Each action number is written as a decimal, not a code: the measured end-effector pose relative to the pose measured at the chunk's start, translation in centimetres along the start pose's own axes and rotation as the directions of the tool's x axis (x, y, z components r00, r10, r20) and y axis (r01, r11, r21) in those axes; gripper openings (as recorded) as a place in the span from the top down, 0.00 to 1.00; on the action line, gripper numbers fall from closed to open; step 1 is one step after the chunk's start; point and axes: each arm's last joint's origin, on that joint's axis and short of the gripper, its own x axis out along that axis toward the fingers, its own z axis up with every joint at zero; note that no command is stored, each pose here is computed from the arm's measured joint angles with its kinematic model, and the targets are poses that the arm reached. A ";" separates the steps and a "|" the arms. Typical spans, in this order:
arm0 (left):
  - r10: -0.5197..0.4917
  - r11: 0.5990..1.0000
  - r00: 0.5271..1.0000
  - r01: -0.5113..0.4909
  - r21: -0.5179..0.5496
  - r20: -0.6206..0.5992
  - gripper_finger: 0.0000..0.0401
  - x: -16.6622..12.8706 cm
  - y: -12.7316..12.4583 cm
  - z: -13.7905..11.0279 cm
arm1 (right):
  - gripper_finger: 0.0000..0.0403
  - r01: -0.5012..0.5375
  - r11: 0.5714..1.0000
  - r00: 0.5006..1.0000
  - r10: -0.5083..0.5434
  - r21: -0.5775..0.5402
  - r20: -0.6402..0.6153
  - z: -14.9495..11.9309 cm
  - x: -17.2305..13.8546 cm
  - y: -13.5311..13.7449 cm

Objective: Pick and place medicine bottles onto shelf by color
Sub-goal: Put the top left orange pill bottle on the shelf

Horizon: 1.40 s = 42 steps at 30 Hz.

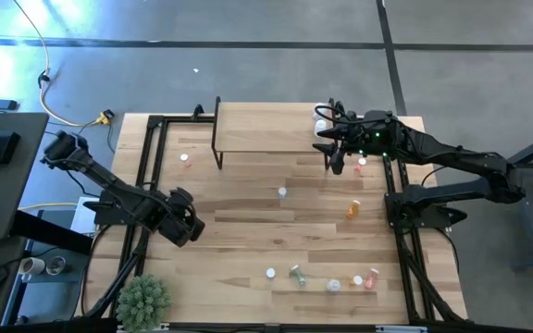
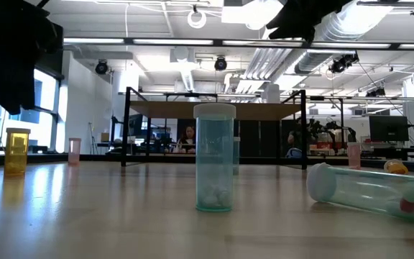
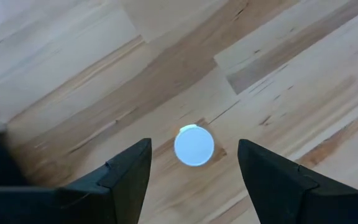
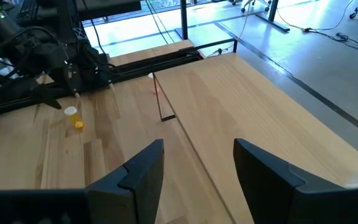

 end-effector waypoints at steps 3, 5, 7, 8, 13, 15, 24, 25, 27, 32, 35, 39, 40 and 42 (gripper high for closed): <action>0.024 1.000 1.000 -0.024 0.008 -0.006 0.43 0.6 -0.5 -0.1 | 0.54 0.000 1.000 1.000 0.000 0.000 0.000 0.0 0.0 0.0; 0.048 0.999 0.999 -0.048 0.017 -0.012 0.43 1.0 -0.7 -0.3 | 0.54 0.000 1.000 1.000 0.000 0.000 0.000 0.0 0.0 0.0; 0.069 0.998 0.998 -0.069 0.015 -0.011 0.43 1.4 -0.8 -0.4 | 0.54 0.000 1.000 1.000 0.000 0.000 0.000 0.0 0.0 0.0; 0.078 0.997 0.997 -0.078 0.012 -0.012 0.43 1.6 -0.9 -0.5 | 0.54 0.000 1.000 1.000 0.000 0.000 0.000 0.0 0.0 0.0; 0.106 0.994 0.994 -0.106 -0.001 -0.019 0.43 2.1 -1.2 -0.7 | 0.54 0.000 1.000 1.000 0.000 0.000 0.000 0.0 0.0 0.0; 0.114 0.994 0.993 -0.114 0.000 -0.019 0.43 2.3 -1.3 -0.7 | 0.54 0.000 1.000 1.000 0.000 0.000 0.000 0.0 0.0 0.0; 0.114 0.993 0.993 -0.114 0.000 -0.011 0.43 2.8 -1.8 -0.9 | 0.54 0.000 1.000 1.000 0.000 0.000 0.000 0.0 0.0 0.0; 0.111 0.994 0.994 -0.111 -0.001 -0.011 0.43 2.8 -1.8 -0.9 | 0.54 0.000 1.000 1.000 0.000 0.000 0.000 0.0 0.0 0.0; 0.107 0.994 0.994 -0.107 -0.002 -0.011 0.43 2.8 -1.8 -0.9 | 0.54 0.000 1.000 1.000 0.000 0.000 0.000 0.0 0.0 0.0; 0.105 0.994 0.994 -0.105 -0.003 -0.008 0.44 2.8 -1.8 -0.9 | 0.54 0.000 1.000 1.000 0.000 0.000 0.001 0.0 0.0 0.0; 0.109 0.994 0.994 -0.109 -0.002 -0.010 0.46 2.9 -1.9 -0.9 | 0.54 0.000 1.000 1.000 0.000 0.000 0.001 0.0 0.0 0.0; 0.126 0.992 0.992 -0.126 0.007 -0.024 0.53 3.2 -2.0 -1.1 | 0.54 0.000 1.000 1.000 0.000 0.000 0.000 0.0 0.0 0.0; 0.134 0.991 0.991 -0.134 0.010 -0.024 0.54 3.4 -2.1 -1.2 | 0.54 0.000 1.000 1.000 0.000 0.000 0.000 0.0 0.0 0.0; 0.146 0.989 0.989 -0.146 0.020 -0.027 0.57 3.6 -2.1 -1.3 | 0.54 0.000 1.000 1.000 0.000 0.000 0.000 0.0 0.0 0.0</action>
